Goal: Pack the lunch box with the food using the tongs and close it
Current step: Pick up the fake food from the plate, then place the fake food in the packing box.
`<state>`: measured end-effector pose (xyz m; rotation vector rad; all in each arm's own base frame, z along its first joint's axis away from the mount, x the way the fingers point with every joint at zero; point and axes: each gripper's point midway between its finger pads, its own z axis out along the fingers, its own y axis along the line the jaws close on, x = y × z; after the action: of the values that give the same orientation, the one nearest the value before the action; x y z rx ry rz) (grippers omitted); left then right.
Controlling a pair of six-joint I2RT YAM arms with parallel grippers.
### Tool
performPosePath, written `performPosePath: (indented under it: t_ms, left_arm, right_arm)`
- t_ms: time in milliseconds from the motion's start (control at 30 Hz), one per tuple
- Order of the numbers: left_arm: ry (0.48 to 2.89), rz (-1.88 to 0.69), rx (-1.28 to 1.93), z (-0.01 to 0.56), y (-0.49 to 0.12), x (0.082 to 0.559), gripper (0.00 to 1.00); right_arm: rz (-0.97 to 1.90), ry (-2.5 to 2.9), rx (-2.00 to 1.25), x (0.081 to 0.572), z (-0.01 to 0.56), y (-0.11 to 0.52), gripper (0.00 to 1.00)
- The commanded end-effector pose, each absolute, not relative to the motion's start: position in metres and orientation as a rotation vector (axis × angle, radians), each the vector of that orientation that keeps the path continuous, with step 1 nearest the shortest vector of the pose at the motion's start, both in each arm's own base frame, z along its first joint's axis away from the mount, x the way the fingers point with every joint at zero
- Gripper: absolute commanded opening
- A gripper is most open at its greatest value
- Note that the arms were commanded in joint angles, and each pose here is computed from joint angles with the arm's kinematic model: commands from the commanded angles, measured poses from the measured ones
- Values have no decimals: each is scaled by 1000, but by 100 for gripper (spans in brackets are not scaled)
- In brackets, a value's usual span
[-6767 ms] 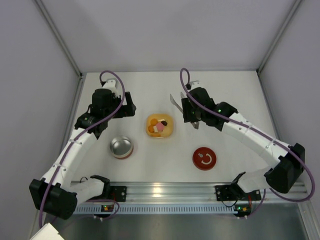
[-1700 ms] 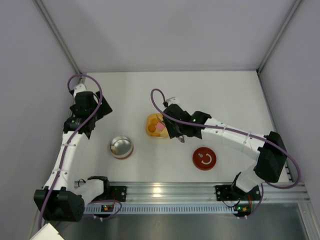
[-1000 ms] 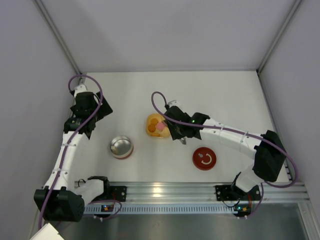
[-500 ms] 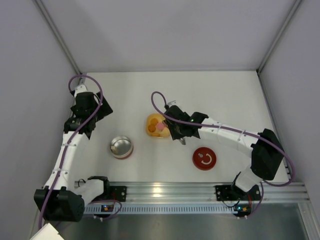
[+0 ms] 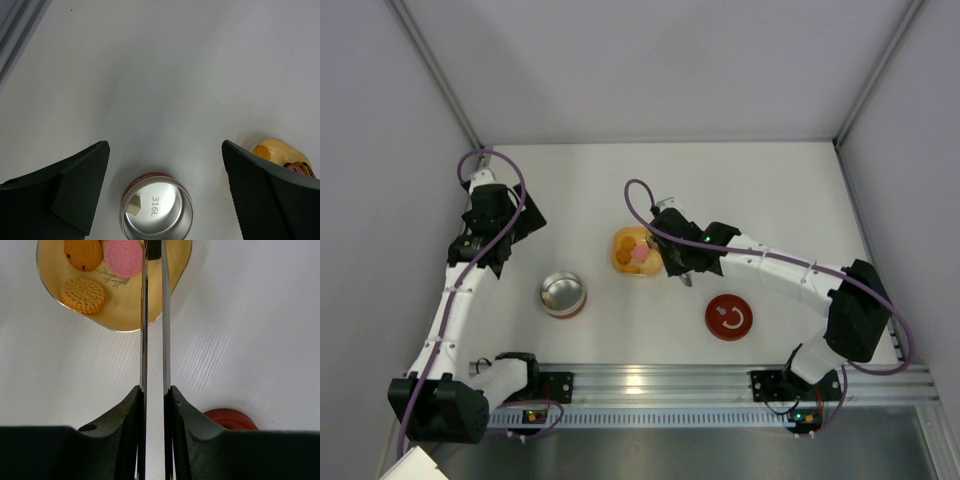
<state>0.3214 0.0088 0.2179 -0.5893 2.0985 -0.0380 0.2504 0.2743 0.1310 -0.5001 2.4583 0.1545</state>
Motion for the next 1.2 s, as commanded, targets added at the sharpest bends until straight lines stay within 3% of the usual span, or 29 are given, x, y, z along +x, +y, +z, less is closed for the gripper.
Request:
performPosePath:
  t_ms: [0,333,667,1167]
  left_arm:
    - [2039,-52,-582,231,11,328,99]
    - [2041,-60,-578,231,10,329,99]
    - [2045,-57,-579,229,10,329,99]
    - [2050,-63,-577,228,9,329,99]
  right_arm:
    - [232,2311,-411,269,194,278,20]
    - [472,2275,-527,240,222,320,18]
    - [742,2222,-785,173,235,404,19]
    - [780,2239,-920,140,215,443,27]
